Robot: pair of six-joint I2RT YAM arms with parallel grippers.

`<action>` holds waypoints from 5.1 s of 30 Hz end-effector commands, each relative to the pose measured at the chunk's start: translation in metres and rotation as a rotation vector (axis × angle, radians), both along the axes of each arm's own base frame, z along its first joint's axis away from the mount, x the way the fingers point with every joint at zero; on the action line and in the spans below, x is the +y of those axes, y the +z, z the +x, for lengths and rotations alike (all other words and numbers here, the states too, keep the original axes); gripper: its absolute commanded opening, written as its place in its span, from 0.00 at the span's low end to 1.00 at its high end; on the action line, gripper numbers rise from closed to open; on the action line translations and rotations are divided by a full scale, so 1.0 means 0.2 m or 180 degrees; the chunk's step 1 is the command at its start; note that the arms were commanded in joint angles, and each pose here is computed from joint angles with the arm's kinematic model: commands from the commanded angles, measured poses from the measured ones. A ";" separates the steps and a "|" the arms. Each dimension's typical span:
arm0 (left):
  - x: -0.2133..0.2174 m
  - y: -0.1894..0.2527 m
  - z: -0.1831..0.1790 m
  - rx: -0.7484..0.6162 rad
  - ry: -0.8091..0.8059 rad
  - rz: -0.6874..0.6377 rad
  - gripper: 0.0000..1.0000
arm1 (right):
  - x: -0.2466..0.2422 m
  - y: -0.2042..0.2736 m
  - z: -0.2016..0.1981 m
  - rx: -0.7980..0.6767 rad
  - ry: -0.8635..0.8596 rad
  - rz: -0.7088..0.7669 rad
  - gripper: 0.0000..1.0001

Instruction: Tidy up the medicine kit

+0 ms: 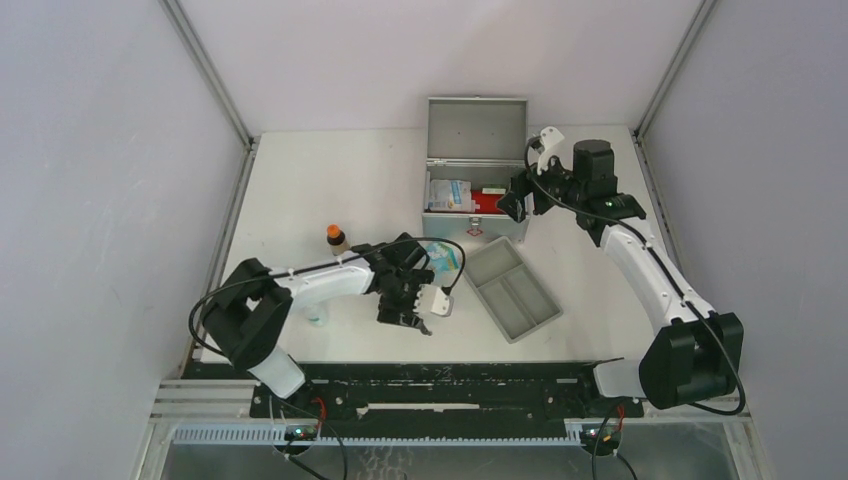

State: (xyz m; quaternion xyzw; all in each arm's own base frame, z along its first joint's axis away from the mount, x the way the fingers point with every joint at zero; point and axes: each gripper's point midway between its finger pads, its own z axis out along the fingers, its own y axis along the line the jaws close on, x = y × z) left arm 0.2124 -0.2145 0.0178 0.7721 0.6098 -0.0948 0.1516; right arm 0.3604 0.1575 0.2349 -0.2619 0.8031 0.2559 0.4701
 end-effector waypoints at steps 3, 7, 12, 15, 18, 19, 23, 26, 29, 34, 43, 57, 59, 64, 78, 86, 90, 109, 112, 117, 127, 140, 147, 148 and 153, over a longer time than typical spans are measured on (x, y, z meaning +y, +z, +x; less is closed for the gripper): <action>-0.09 0.02 0.01 -0.0085 -0.0235 0.0077 0.78 | -0.01 0.07 0.01 -0.0226 0.0067 0.0025 0.82; -0.09 0.01 -0.04 0.0059 -0.0267 0.0201 0.67 | -0.01 0.05 0.01 -0.0198 0.0066 0.0025 0.81; -0.08 0.02 -0.11 0.0317 -0.0208 0.0274 0.57 | -0.01 0.03 0.02 -0.0170 0.0064 0.0012 0.81; -0.08 0.02 -0.13 0.0419 -0.0113 0.0269 0.53 | -0.01 0.02 0.02 -0.0149 0.0066 0.0011 0.81; -0.11 0.02 -0.14 0.0530 0.0054 0.0277 0.47 | -0.01 0.02 0.02 -0.0141 0.0059 0.0006 0.81; -0.12 0.02 -0.13 0.0557 0.0108 0.0263 0.46 | -0.01 0.02 0.02 -0.0143 0.0056 0.0002 0.81; -0.21 0.05 -0.12 0.0647 0.0403 0.0070 0.41 | -0.02 0.02 0.03 -0.0159 0.0032 -0.0014 0.81; -0.30 0.08 -0.11 0.0781 0.0614 -0.0103 0.39 | -0.02 0.02 0.03 -0.0159 0.0028 -0.0017 0.81; -0.39 0.12 -0.10 0.0934 0.0848 -0.0287 0.37 | -0.03 0.02 0.03 -0.0158 0.0007 -0.0024 0.80; -0.49 0.14 -0.09 0.1055 0.1121 -0.0552 0.31 | -0.05 0.03 0.04 -0.0165 -0.0032 -0.0005 0.80; -0.46 0.38 -0.06 0.0570 0.0835 -0.1012 0.48 | -0.07 0.05 0.03 -0.0091 -0.0033 0.0176 0.80; 0.08 0.87 0.42 -0.0616 0.2104 -0.1897 0.93 | 0.16 -0.10 -0.18 0.0243 0.0459 -0.0092 0.79; 0.26 0.96 0.54 -0.0893 0.2594 -0.2043 1.00 | 0.24 -0.16 -0.24 0.0282 0.0631 -0.0116 0.79; 0.58 1.18 0.71 -0.1335 0.3510 -0.2359 1.00 | 0.48 -0.32 -0.42 0.0321 0.1118 -0.0311 0.79; 0.94 1.57 0.72 -0.2162 0.4306 -0.2853 1.00 | 1.00 -0.77 -0.78 0.0781 0.1893 -0.1047 0.75; 0.92 1.55 0.70 -0.2105 0.4246 -0.2878 1.00 | 1.08 -0.93 -0.79 0.0838 0.1875 -0.1482 0.70; 0.90 1.54 0.70 -0.2028 0.4192 -0.2916 1.00 | 1.09 -0.98 -0.79 0.0817 0.1852 -0.1662 0.64; 0.90 1.56 0.67 -0.2042 0.4164 -0.2941 1.00 | 1.03 -1.17 -0.82 0.0919 0.1973 -0.2077 0.29; 0.90 1.57 0.67 -0.2045 0.4162 -0.2939 1.00 | 1.00 -1.19 -0.83 0.0944 0.1979 -0.2166 0.27; 0.90 1.56 0.67 -0.2045 0.4163 -0.2927 1.00 | 0.92 -1.22 -0.85 0.0940 0.2084 -0.2318 0.28; 0.90 1.55 0.67 -0.2032 0.4157 -0.2906 1.00 | 0.89 -1.23 -0.86 0.0968 0.2232 -0.2282 0.31; 0.90 1.55 0.67 -0.2056 0.4178 -0.2900 1.00 | 0.83 -1.12 -0.73 0.0850 0.2212 -0.2125 0.06; 0.91 1.55 0.67 -0.2078 0.4194 -0.2877 1.00 | 0.79 -1.07 -0.73 0.0803 0.2266 -0.2051 0.00; 0.91 1.54 0.67 -0.2072 0.4193 -0.2874 1.00 | 0.79 -1.06 -0.73 0.0789 0.2283 -0.2046 0.00; 0.91 1.54 0.68 -0.2059 0.4179 -0.2874 1.00 | 0.79 -1.02 -0.76 0.0740 0.2407 -0.1994 0.00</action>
